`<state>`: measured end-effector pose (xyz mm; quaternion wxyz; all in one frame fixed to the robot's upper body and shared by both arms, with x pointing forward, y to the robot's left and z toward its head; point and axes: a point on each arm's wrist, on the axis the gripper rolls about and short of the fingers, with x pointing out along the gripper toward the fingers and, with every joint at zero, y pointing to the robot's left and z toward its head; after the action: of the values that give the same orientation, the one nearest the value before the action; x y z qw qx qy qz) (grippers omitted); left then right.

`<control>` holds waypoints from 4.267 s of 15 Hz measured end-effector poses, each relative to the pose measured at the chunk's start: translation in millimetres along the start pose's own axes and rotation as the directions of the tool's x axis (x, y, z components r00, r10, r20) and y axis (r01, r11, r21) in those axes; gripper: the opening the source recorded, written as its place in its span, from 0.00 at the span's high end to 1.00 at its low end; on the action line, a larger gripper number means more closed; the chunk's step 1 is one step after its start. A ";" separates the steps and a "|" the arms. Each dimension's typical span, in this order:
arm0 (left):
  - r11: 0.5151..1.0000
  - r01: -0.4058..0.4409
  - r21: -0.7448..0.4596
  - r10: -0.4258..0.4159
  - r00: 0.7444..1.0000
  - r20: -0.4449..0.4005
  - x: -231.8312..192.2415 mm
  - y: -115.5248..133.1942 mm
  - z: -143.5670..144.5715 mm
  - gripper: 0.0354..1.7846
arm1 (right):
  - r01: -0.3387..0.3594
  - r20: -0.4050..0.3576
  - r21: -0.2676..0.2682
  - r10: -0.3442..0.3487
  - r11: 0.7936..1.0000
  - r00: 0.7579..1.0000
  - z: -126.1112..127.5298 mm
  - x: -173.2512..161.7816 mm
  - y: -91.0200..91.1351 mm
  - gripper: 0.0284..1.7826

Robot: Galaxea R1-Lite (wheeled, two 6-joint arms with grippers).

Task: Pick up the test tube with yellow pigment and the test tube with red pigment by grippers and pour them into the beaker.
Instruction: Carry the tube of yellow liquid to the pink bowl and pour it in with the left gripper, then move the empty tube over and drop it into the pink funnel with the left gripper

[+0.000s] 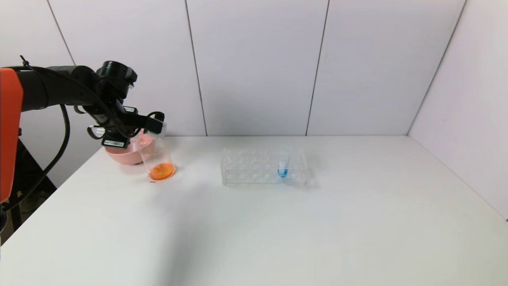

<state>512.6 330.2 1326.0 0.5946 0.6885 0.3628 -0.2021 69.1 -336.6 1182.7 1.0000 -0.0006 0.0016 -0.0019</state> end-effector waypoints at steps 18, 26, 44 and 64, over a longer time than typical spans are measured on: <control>0.952 -0.072 -0.296 0.137 0.969 0.204 -10.4 12.9 -14.6 0.76 | 0.000 0.000 0.000 0.000 1.000 1.000 0.0 0.0 0.0 0.05; 0.708 0.022 -0.706 0.288 0.904 0.316 -21.2 26.1 -35.7 0.76 | 0.000 0.000 0.000 0.000 1.000 1.000 0.0 0.0 0.0 0.05; 0.036 0.229 -0.973 0.609 0.767 0.203 45.2 20.8 -51.8 0.76 | 0.000 0.000 0.000 0.000 1.000 1.000 0.0 0.0 0.0 0.05; -0.049 0.281 -0.958 0.575 0.793 0.203 91.7 -7.3 -52.7 0.76 | 0.000 0.000 0.000 0.000 1.000 1.000 0.0 0.0 0.0 0.05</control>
<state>559.2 405.0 1267.2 0.9938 -0.0149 0.1102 -0.0022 69.1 -336.6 1182.7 1.0000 -0.0006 0.0016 -0.0018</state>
